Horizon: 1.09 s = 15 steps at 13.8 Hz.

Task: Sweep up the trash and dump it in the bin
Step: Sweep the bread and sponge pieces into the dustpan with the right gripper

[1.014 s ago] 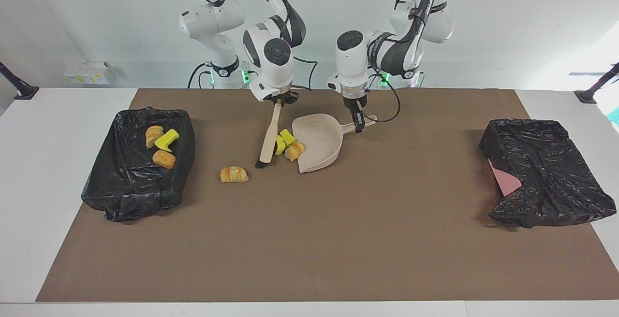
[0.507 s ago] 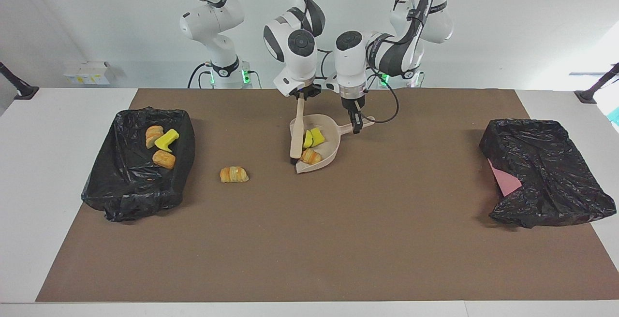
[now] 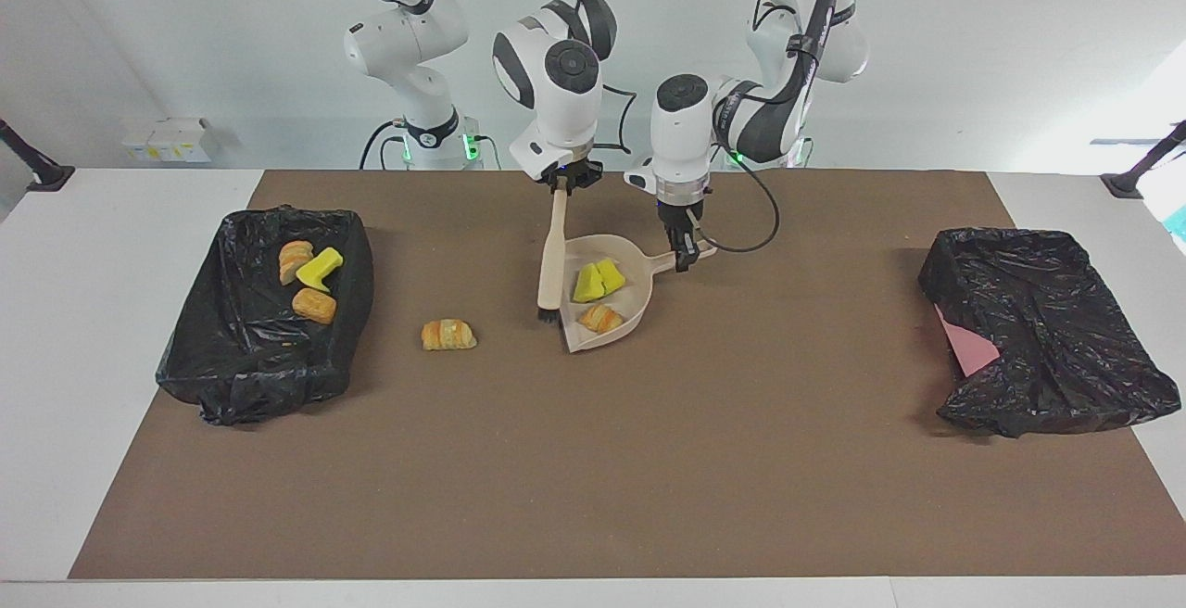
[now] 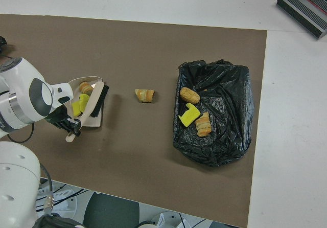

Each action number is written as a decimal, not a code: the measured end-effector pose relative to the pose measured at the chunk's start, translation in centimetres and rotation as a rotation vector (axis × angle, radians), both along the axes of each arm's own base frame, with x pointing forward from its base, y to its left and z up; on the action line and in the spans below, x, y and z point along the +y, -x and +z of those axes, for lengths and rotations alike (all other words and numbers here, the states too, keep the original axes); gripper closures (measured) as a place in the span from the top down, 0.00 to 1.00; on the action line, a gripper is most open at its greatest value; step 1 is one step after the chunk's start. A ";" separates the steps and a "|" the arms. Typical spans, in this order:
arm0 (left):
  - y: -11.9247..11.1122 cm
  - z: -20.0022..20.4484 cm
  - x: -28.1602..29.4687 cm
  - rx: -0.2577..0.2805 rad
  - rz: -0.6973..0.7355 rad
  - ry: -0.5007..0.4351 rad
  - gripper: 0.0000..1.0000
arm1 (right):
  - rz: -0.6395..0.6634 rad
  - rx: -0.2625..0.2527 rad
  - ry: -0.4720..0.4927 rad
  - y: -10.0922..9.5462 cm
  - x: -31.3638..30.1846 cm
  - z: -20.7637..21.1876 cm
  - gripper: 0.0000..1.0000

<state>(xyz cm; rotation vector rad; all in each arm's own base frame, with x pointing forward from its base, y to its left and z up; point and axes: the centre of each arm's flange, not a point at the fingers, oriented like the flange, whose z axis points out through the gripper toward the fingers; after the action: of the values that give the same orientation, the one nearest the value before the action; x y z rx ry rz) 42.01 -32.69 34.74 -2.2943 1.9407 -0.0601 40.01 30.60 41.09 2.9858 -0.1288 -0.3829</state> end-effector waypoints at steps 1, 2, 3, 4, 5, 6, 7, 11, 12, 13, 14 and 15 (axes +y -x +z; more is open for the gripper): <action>-0.7 0.0 0.3 -0.005 0.016 0.013 0.32 | 0.003 -0.024 0.023 -0.8 -0.8 0.3 0.26; -1.3 -0.1 0.6 -0.005 0.028 0.020 0.32 | 0.013 -0.044 0.044 -1.6 -1.8 0.5 0.26; -1.8 0.0 0.9 -0.005 0.035 0.027 0.32 | 0.037 -0.056 0.065 -2.5 -3.1 0.4 0.26; -2.4 0.1 1.4 -0.006 0.036 0.032 0.32 | 0.070 -0.062 0.086 -3.6 -4.7 0.3 0.26; -3.1 0.5 1.9 -0.007 0.032 0.037 0.32 | 0.100 -0.062 0.107 -4.8 -6.6 0.0 0.26; -3.8 0.8 2.3 -0.007 0.034 0.039 0.32 | 0.120 -0.057 0.123 -5.8 -8.4 -0.4 0.26; -4.3 1.2 2.7 -0.001 0.039 0.034 0.32 | 0.137 -0.049 0.137 -6.7 -10.2 -0.7 0.26; -5.0 2.9 2.4 0.082 0.068 -0.035 0.32 | 0.159 -0.042 0.215 -9.0 -15.6 -1.5 0.26; -4.9 3.2 2.1 0.101 0.079 -0.052 0.32 | 0.158 -0.039 0.225 -9.3 -16.6 -1.6 0.26; -4.5 3.2 1.7 0.118 0.085 -0.067 0.32 | 0.159 -0.030 0.224 -9.6 -17.6 -1.7 0.26; -3.9 3.1 1.3 0.131 0.089 -0.080 0.32 | 0.162 -0.020 0.220 -9.8 -18.4 -1.8 0.26; -3.3 2.9 0.8 0.140 0.094 -0.092 0.32 | 0.172 -0.008 0.214 -10.0 -19.3 -2.0 0.26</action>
<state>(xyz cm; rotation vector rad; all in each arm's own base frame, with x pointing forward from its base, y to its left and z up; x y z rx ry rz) 45.31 -31.89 37.65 -2.3833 1.8513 0.2010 49.99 11.33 39.10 2.7609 0.0815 -0.3152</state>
